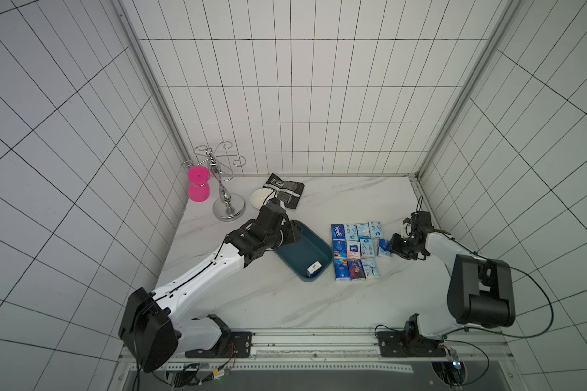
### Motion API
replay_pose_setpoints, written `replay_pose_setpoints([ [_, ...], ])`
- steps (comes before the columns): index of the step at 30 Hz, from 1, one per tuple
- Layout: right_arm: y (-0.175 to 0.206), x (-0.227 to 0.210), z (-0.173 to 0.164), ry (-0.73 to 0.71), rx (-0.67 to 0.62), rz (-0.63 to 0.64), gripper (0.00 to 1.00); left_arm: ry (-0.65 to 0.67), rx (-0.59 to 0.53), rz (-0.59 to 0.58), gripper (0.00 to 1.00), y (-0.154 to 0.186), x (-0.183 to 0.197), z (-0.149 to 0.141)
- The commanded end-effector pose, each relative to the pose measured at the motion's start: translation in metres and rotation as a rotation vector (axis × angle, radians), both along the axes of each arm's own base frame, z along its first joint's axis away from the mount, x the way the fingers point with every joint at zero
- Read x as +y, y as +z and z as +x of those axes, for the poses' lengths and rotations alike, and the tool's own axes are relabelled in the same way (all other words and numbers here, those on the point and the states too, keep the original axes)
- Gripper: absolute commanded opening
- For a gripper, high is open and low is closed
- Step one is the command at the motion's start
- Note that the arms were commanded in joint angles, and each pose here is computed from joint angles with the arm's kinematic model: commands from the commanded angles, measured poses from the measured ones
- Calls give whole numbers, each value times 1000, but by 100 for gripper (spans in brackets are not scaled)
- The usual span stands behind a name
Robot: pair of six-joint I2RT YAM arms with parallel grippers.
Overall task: Take the pocket tissues out of the storage box
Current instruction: Move the pocket tissues to the center of the board.
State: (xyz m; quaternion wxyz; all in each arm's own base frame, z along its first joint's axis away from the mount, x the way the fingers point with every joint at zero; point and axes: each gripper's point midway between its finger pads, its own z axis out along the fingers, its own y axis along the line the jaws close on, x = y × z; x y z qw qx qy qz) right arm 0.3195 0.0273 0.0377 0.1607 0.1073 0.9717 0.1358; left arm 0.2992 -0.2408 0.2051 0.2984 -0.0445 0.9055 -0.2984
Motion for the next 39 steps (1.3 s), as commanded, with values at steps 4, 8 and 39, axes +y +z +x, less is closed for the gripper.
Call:
replay_pose_setpoints([
  [4,5,4,5,21,-19,35,22,6,-24,11,51,8,1,4],
  [8,8,7,2,39,-29,37,19,3,-19,14,51,5,0,4],
  [39,27,-37,10,-132,-82,-76,20,6,-31,19,51,12,1,5],
])
